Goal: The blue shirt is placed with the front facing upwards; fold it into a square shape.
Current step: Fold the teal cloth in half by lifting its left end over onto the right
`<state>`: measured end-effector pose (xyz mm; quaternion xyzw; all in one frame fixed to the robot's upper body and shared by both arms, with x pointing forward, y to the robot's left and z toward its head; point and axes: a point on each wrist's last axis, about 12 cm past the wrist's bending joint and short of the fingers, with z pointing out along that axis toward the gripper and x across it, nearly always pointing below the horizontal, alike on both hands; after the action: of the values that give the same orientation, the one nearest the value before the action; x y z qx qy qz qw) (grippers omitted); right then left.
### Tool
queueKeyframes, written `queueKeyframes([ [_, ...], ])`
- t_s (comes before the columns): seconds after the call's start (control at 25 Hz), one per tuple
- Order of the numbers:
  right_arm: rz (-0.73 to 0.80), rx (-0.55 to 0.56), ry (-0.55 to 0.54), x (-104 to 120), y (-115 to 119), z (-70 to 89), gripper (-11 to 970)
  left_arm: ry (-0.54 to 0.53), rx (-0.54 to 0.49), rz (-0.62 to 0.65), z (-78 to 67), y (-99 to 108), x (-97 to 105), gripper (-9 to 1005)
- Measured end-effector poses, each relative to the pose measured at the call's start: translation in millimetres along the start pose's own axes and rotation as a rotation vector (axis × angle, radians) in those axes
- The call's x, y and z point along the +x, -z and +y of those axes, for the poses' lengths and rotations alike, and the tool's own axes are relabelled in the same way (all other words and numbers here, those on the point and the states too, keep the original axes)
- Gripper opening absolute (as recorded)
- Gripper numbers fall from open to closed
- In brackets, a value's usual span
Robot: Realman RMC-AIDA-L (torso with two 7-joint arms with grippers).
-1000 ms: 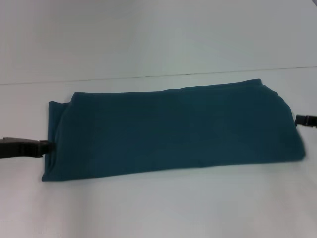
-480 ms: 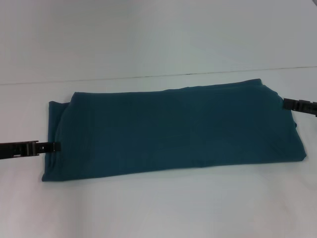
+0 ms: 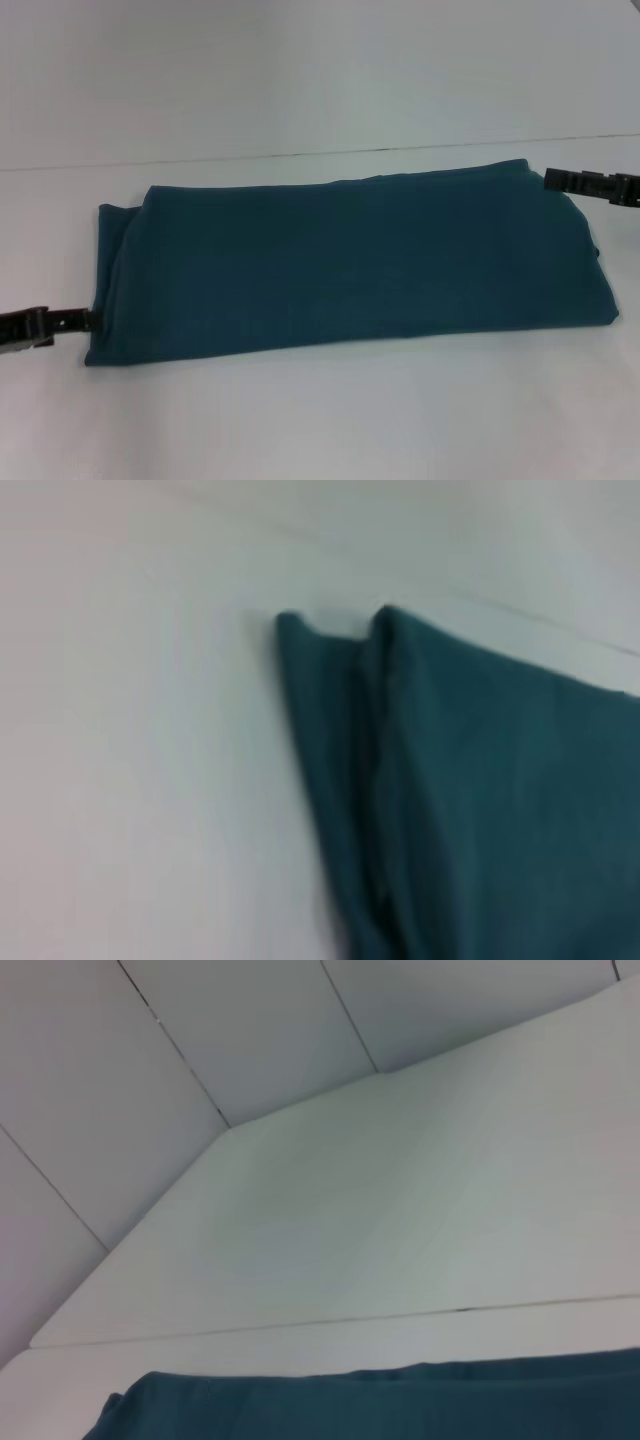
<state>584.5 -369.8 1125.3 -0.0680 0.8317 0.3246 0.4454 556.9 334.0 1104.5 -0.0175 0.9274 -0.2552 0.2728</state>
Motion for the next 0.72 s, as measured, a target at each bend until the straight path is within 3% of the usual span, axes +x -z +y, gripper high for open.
queueKeyframes([
  [0.2,-0.007,-0.007,0.018,-11,-4,2.8,904,0.054,-0.001,0.025,3.2,4,4,768],
  [0.72,-0.015,-0.009,0.062,-28,-4,4.3,903,0.141,0.025,0.063,-1.3,-12,9,764],
])
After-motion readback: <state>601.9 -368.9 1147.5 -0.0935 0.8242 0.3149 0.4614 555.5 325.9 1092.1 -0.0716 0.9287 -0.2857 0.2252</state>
